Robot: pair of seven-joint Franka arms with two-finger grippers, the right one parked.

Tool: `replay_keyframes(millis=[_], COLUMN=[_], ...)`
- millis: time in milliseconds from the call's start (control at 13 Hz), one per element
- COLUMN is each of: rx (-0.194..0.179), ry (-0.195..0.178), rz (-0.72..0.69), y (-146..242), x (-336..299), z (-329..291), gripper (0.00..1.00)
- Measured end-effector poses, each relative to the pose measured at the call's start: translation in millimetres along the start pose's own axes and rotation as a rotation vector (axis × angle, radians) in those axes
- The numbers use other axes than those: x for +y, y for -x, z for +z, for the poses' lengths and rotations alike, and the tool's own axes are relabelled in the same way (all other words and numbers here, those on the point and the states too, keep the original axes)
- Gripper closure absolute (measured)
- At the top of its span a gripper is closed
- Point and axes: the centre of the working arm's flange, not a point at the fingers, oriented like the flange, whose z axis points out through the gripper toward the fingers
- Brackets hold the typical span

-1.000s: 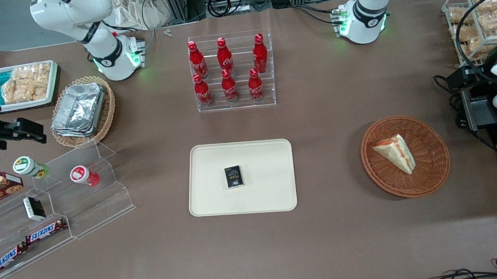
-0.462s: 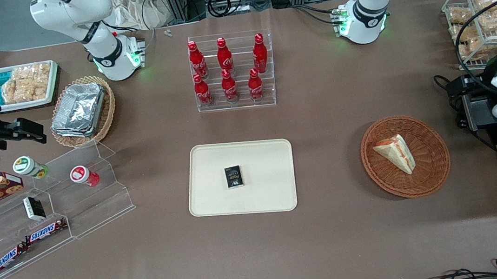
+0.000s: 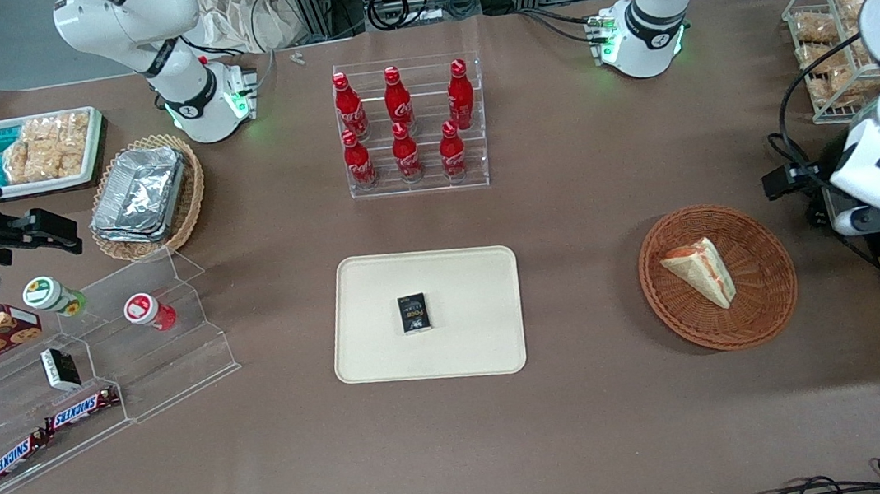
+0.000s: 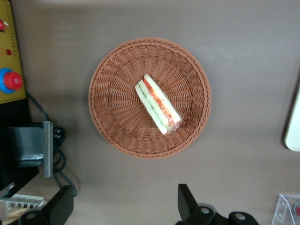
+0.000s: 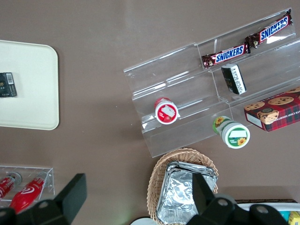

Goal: Place sandwich from basket to tray
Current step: 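Move the left gripper down over the wrapped sandwich in the wicker basket, then close the left gripper on the sandwich and lift it from the basket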

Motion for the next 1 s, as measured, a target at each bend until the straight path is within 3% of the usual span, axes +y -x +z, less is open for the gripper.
replay_keyframes(millis=[385,615,769,923,1000], rx=[-0.059,-0.086,-0.103,-0.060,-0.036], ry=[0.008,0.030,0.067,0.127,0.139], rz=[-0.042,-0.052,-0.072,-0.158,-0.206], y=[-11.6,-15.4,-15.6,-22.5,-23.5], x=[16.9,20.9,24.2,27.1,26.3], z=[79.1,91.7,105.0,126.4,141.5], gripper=[0.00,0.00,0.00,0.00,0.01])
